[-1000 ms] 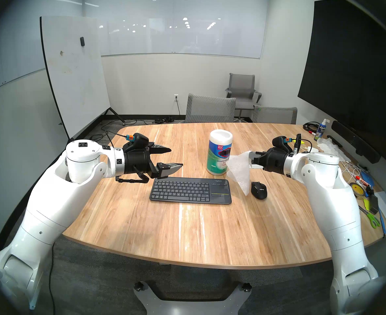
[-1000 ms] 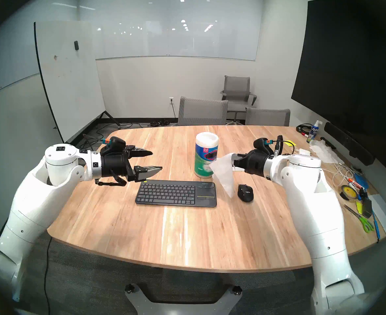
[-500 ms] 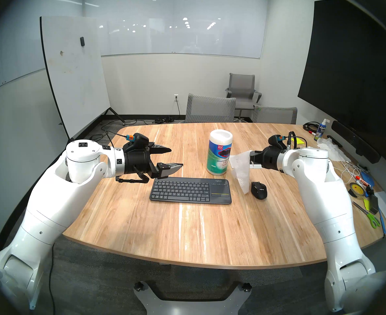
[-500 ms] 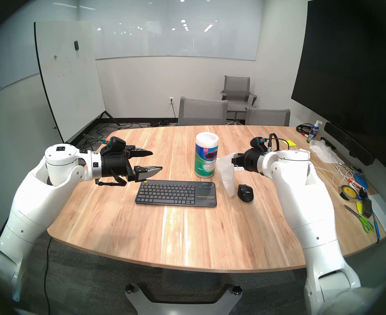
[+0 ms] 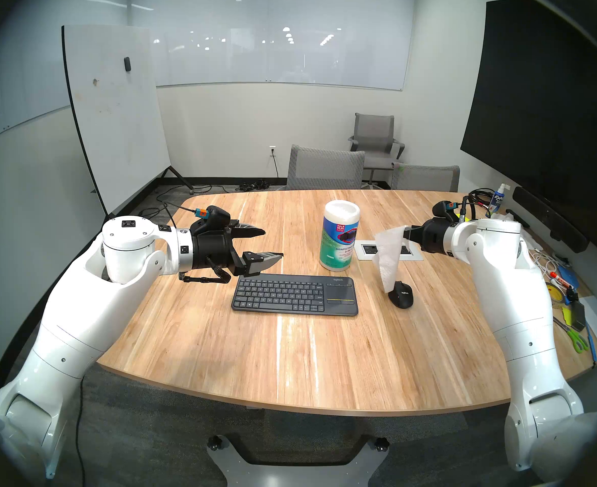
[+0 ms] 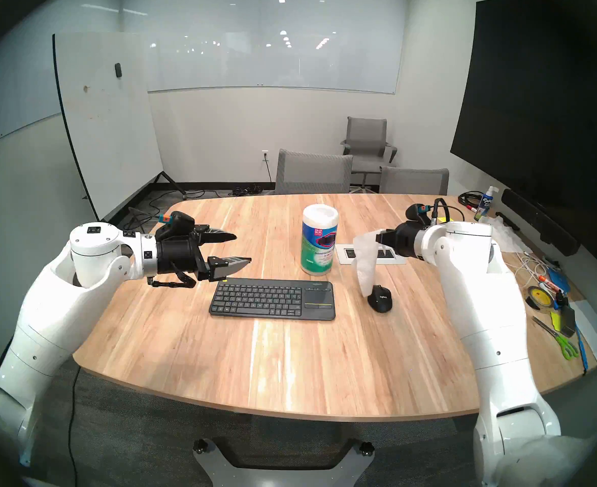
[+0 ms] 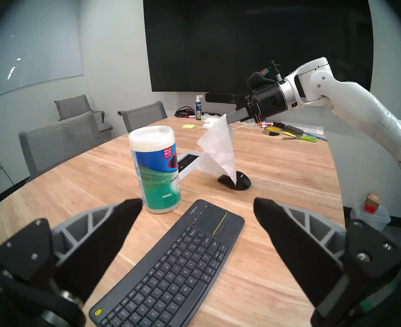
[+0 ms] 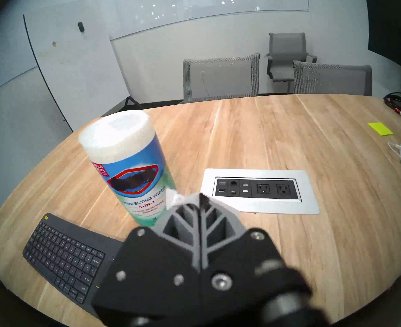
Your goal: Wipe the keyboards and mice with a disinfecting wipe, then set the wipe down
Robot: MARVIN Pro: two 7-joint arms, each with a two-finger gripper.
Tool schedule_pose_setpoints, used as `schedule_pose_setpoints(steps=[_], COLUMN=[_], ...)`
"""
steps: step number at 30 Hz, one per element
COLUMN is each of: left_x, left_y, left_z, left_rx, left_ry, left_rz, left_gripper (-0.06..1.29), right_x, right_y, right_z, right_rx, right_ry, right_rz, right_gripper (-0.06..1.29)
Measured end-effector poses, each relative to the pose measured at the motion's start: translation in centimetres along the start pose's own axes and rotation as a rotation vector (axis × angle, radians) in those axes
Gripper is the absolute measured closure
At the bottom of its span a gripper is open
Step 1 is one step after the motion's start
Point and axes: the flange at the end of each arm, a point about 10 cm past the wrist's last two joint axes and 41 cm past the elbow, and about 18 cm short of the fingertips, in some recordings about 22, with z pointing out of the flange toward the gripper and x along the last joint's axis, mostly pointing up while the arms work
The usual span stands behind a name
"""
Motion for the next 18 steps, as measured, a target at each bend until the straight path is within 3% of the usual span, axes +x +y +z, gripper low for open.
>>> schedule_pose_setpoints(steps=[11, 18], left_x=[0.0, 0.0], left_y=[0.0, 0.0], left_z=[0.0, 0.0], left_rx=[0.000, 0.000], left_ry=[0.000, 0.000], left_rz=[0.000, 0.000], left_gripper=[-0.03, -0.03], right_x=[0.8, 0.3], right_y=[1.6, 3.0], right_z=[-1.9, -3.9], right_rx=[0.031, 0.045], right_ry=[-0.002, -0.008], right_rz=[0.008, 0.015], right_gripper=[1.25, 1.25])
